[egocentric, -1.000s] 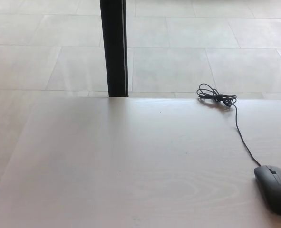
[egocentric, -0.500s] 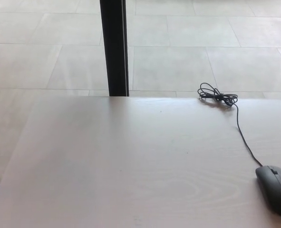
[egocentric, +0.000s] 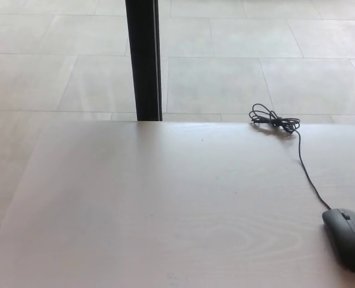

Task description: The robot uses its right fingers to click on the left button of the black mouse placed on the table.

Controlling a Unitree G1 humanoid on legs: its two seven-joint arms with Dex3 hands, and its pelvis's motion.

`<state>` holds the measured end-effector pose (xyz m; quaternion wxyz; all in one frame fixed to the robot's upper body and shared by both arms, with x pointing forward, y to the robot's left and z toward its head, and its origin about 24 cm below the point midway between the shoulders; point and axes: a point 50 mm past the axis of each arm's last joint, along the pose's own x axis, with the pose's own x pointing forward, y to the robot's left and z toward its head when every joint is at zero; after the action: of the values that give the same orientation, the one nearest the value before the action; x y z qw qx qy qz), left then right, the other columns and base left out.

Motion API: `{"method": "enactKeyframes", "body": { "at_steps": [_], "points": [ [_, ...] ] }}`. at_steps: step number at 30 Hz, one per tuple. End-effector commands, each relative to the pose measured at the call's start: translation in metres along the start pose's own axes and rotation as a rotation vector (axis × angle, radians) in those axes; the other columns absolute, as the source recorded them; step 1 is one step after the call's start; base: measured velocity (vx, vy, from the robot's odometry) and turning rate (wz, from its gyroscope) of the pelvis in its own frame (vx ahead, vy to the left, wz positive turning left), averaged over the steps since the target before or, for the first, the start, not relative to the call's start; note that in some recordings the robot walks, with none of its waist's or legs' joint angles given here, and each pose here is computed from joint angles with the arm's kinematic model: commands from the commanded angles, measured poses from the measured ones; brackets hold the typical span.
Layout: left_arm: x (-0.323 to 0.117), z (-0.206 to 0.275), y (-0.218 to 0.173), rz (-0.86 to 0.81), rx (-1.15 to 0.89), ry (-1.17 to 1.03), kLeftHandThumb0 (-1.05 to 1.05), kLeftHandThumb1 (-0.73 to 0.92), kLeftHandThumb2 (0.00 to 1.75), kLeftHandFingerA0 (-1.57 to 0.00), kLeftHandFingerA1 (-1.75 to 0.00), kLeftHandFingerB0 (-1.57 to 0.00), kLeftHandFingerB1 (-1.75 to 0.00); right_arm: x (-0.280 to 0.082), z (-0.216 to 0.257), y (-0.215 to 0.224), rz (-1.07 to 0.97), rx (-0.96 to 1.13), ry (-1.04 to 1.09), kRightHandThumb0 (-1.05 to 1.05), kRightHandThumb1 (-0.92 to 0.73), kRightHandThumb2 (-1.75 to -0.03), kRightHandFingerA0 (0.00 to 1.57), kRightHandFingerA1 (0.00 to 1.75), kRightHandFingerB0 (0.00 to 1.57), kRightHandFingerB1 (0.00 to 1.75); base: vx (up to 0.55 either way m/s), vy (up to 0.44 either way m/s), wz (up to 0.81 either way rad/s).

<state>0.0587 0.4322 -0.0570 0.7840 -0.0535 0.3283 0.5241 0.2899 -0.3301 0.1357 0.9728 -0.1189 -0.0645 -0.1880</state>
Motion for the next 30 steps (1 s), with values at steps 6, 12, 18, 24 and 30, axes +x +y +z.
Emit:
{"method": "enactKeyframes", "body": {
  "at_steps": [6,12,18,24,30],
  "points": [
    [0.002,0.013,0.007,0.020,0.008,-0.054,-0.64,0.55,0.57,-0.90,-0.73,-0.62,-0.50,-0.009,-0.020,0.063,0.317,-0.273,0.107,-0.55,-0.46,-0.82,0.35,0.56,0.40,0.50,0.00,0.000,0.00],
    [0.002,0.015,0.006,0.016,0.016,-0.054,-0.66,0.55,0.57,-0.89,-0.74,-0.60,-0.51,-0.014,-0.032,0.076,0.415,-0.434,0.124,-0.42,-0.62,-0.59,0.42,0.45,0.45,0.36,0.00,0.000,0.00],
    [0.002,0.017,0.005,0.014,0.006,-0.069,-0.64,0.54,0.57,-0.92,-0.81,-0.61,-0.52,-0.019,-0.039,0.083,0.496,-0.623,0.074,-0.43,-0.63,-0.59,0.40,0.47,0.44,0.36,0.00,0.000,0.00],
    [0.003,0.020,0.004,0.015,0.006,-0.073,-0.65,0.55,0.57,-0.87,-0.75,-0.61,-0.50,-0.023,-0.041,0.084,0.544,-0.780,0.003,-0.43,-0.63,-0.59,0.49,0.59,0.45,0.36,0.00,0.000,0.00],
    [0.003,0.021,0.004,0.017,0.041,-0.076,-0.68,0.56,0.57,-0.89,-0.71,-0.60,-0.50,-0.026,-0.043,0.082,0.583,-0.849,-0.058,-0.38,-0.61,-0.58,0.39,0.42,0.45,0.37,0.00,0.000,0.00]
  ]
}}
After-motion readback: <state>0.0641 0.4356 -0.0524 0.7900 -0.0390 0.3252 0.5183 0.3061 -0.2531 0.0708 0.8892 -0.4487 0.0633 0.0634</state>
